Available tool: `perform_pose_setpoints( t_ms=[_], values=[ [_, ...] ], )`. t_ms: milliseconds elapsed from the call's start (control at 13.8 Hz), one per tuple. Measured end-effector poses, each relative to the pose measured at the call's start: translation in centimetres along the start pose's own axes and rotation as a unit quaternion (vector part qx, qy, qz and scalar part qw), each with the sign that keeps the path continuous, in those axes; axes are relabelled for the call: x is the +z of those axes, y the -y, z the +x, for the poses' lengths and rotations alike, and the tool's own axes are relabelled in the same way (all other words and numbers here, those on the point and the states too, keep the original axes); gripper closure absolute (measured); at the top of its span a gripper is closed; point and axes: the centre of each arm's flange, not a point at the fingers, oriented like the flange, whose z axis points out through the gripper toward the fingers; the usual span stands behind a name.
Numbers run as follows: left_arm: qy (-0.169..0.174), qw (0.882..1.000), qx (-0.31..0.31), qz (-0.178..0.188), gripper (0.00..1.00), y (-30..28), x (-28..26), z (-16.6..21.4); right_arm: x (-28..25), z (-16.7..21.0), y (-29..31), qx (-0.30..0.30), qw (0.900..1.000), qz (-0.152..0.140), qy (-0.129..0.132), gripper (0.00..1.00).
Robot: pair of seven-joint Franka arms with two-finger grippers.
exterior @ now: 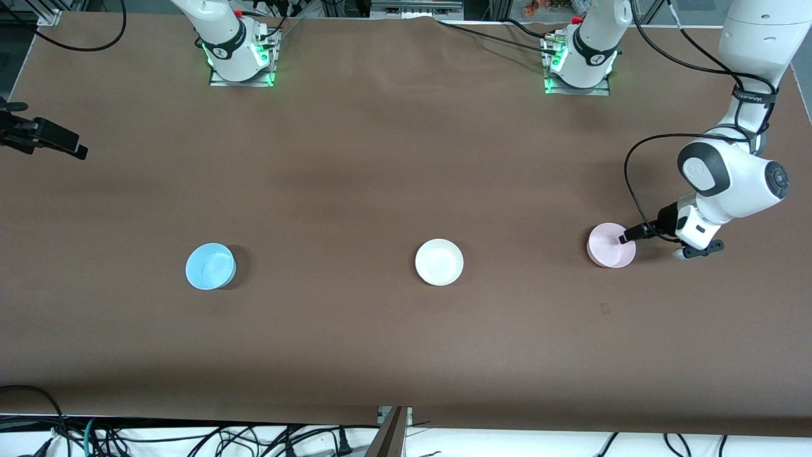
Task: Stack pink and blue bowls on white bowl
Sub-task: 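Reach the left gripper down to the pink bowl rim, then close the left gripper on the pink bowl rim and lift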
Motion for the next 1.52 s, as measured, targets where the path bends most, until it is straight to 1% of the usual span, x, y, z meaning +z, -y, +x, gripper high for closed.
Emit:
perform_pose_setpoints(
  t_ms=[73, 218, 363, 435, 508, 653, 726, 798, 871, 1161, 1306, 1524],
  values=[
    [0.001, 1.0, 0.002, 0.0, 0.14, -0.2, 0.1, -0.1, 0.0, 0.0, 0.0, 0.0, 1.0, 0.0, 0.0, 0.0],
    [0.001, 1.0, 0.005, 0.001, 0.4, -0.5, 0.3, -0.1, 0.0, 0.0, 0.0, 0.0, 1.0, 0.0, 0.0, 0.0],
    [0.001, 1.0, 0.006, 0.002, 0.6, -0.7, 0.5, -0.2, 0.0, 0.0, 0.0, 0.0, 1.0, 0.0, 0.0, 0.0],
    [0.001, 1.0, 0.006, 0.002, 0.6, -0.7, 0.6, -0.2, 0.0, 0.0, -0.1, 0.001, 1.0, 0.0, 0.0, 0.0],
    [0.001, 1.0, 0.006, 0.003, 0.66, -0.7, 0.6, -0.2, 0.0, 0.0, -0.1, 0.001, 1.0, 0.0, 0.0, 0.0],
    [0.002, 1.0, 0.007, 0.003, 0.87, -0.7, 0.7, -0.2, 0.0, 0.0, -0.1, 0.001, 1.0, 0.0, 0.0, 0.0],
    [0.002, 1.0, 0.007, 0.003, 0.9, -0.7, 0.7, -0.2, 0.0, 0.0, -0.1, 0.001, 1.0, 0.0, 0.0, 0.0],
    [0.002, 1.0, 0.007, 0.003, 0.91, -0.7, 0.7, -0.2, 0.0, 0.0, -0.1, 0.001, 1.0, 0.0, 0.0, 0.0],
    [0.002, 1.0, 0.008, 0.003, 0.94, -0.8, 0.7, -0.1, 0.0, 0.0, -0.1, 0.001, 1.0, 0.0, 0.0, 0.0],
    [-0.006, 1.0, 0.002, -0.013, 0.96, -1.9, 0.0, 0.7, 0.0, 0.0, -0.2, 0.002, 1.0, 0.0, 0.0, 0.0],
    [-0.013, 1.0, 0.007, -0.025, 0.96, -4.2, -0.8, 1.7, 0.0, 0.0, -0.2, 0.002, 1.0, 0.0, 0.0, 0.0],
    [-0.018, 0.999, 0.002, -0.049, 0.96, -10.7, -1.5, 2.3, 0.0, 0.0, -0.2, 0.002, 1.0, 0.0, 0.0, 0.0]
  ],
)
